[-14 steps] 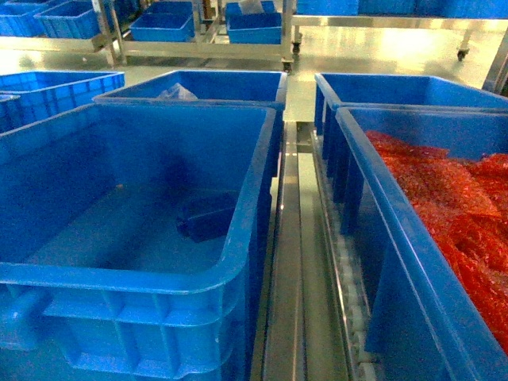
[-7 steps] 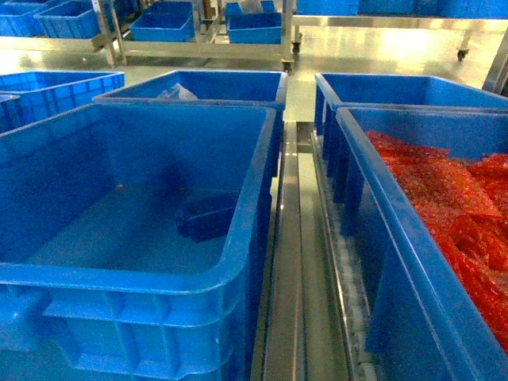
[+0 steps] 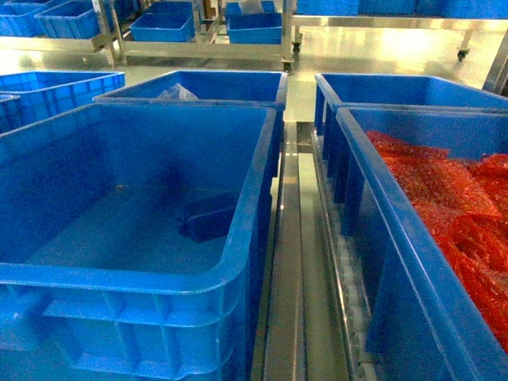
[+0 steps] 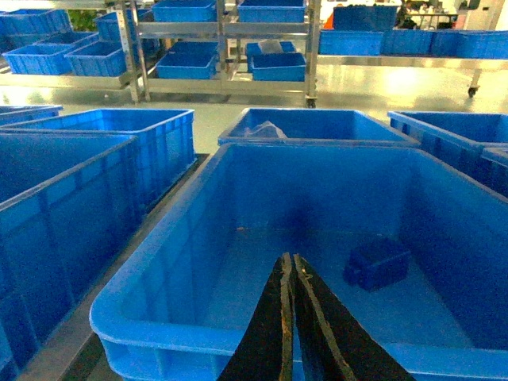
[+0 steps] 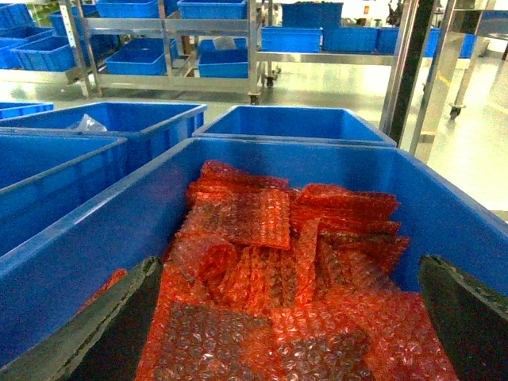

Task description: Pick blue part to blue bin on bottom shelf

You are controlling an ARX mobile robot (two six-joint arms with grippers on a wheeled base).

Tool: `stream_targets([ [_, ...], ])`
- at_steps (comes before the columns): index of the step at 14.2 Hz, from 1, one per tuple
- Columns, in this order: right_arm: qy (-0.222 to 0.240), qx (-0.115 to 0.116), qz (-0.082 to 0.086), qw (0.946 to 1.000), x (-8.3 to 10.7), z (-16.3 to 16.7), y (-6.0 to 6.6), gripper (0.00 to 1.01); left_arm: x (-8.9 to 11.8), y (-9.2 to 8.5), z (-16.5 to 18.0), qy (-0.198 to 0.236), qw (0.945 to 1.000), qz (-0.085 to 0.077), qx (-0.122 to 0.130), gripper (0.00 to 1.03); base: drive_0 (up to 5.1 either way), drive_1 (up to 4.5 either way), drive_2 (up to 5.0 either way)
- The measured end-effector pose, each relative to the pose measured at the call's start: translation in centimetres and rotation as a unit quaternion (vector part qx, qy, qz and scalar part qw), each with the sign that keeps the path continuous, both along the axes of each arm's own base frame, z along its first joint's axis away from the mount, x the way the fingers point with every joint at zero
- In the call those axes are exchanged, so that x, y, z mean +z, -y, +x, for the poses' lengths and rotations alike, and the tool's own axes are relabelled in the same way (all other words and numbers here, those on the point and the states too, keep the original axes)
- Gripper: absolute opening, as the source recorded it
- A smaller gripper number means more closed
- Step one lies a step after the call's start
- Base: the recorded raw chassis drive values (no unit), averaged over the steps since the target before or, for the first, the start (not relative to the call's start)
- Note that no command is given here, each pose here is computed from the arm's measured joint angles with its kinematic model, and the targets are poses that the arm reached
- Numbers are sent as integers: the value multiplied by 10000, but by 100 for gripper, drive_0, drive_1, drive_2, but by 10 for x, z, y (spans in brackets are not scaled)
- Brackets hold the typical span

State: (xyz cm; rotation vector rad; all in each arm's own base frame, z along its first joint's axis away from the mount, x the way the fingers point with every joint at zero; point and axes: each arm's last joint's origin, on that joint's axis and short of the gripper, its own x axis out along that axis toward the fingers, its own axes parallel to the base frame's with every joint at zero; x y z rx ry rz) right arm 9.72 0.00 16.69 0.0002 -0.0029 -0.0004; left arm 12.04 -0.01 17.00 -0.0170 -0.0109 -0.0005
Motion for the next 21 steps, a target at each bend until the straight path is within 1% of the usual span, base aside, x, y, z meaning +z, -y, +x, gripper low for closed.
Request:
stream_targets([
  [9,-2,0,0,10000,0,0,0,98,-1,0,-12,-10,10000,0,0,2,0,0,0],
  [10,0,0,0,10000,0,0,0,98,-2,0,-14,-61,10000,0,2,2,0,0,0],
  [11,-4,-2,2,10000,0,0,0,98,-7,0,-21,-263,9997,0,-10,2,0,0,0],
  [12,-4,0,0,10000,0,0,0,98,-1,0,-23,36,10000,4,-2,2,0,0,0],
  [13,-13,-6,0,10000,0,0,0,98,-4,0,-23,-101,9999,4,-2,2,0,0,0],
  [16,0,0,0,10000,0,0,0,98,-4,0,-23,-78,10000,8,-2,2,0,0,0],
  [17,0,0,0,10000,0,0,0,98,-4,0,-23,-78,10000,6,0,8,0,0,0],
  [20,0,0,0,10000,0,0,0,98,-4,0,-23,-78,10000,8,-2,47,0,0,0],
  [21,0,0,0,10000,0,0,0,98,-4,0,-23,-78,10000,8,-2,61,0,0,0],
])
